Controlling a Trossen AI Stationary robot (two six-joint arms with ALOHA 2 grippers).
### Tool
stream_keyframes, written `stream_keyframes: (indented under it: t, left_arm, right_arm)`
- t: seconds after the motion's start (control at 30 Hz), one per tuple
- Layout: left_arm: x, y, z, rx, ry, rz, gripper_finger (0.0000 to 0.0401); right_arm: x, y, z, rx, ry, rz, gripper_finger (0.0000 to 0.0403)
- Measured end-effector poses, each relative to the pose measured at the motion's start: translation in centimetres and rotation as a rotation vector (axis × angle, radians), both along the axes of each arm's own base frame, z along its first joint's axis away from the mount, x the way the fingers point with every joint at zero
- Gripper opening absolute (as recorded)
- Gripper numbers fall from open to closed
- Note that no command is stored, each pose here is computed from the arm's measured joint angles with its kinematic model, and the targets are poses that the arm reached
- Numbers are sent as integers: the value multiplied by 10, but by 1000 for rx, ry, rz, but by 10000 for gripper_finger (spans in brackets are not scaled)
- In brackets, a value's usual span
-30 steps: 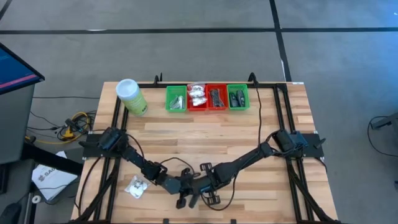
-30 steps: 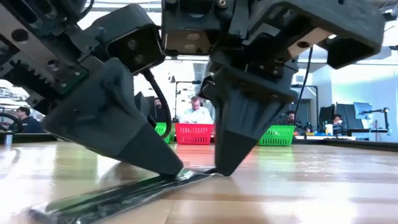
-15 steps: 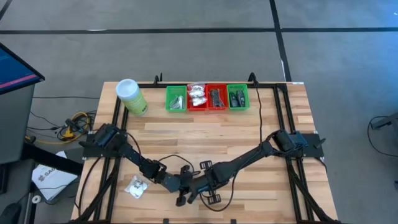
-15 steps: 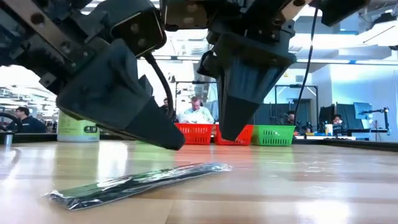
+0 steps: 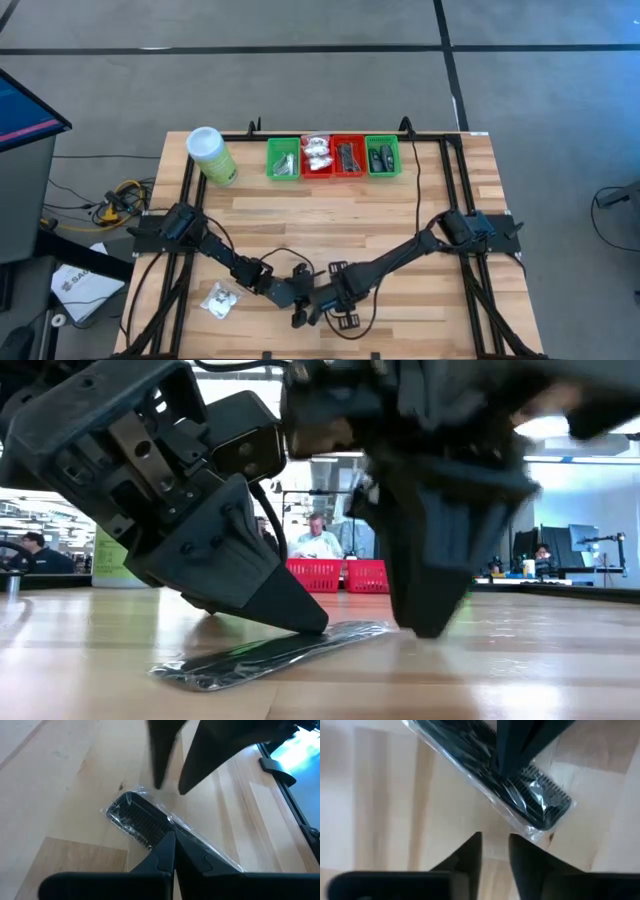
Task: Pick & Place Travel size toiletries
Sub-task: Put the black comb into the right red bin
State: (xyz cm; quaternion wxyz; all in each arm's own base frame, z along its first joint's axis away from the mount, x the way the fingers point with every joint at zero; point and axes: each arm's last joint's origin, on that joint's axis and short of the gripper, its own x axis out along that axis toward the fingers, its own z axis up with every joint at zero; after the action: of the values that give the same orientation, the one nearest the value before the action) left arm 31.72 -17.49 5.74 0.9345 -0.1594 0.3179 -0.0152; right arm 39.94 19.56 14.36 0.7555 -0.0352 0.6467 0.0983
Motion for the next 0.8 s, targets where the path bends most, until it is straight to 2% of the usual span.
stream_keyframes:
  t: [0.07, 0.23, 0.37, 0.53, 0.67, 0.8]
  left_arm:
    - [0, 0, 0, -4, 2, -2, 1]
    - [-1, 0, 0, -13, 6, -12, 1]
    - [-2, -2, 0, -12, -5, -29, 1]
    - [-3, -4, 0, -13, -7, -41, 0]
    - [-3, -4, 0, -13, -7, -42, 0]
    - [-3, -4, 1, -14, -8, -43, 0]
  right_arm:
    - [-3, 0, -6, -29, -3, -8, 118]
    - [0, -10, -10, -20, -22, -69, 191]
    - [4, -17, -19, -14, -82, -97, 230]
    - [10, -24, -21, 2, -125, -92, 239]
    - [10, -27, -24, -3, -135, -66, 226]
    - [11, -30, -25, -43, -157, -106, 212]
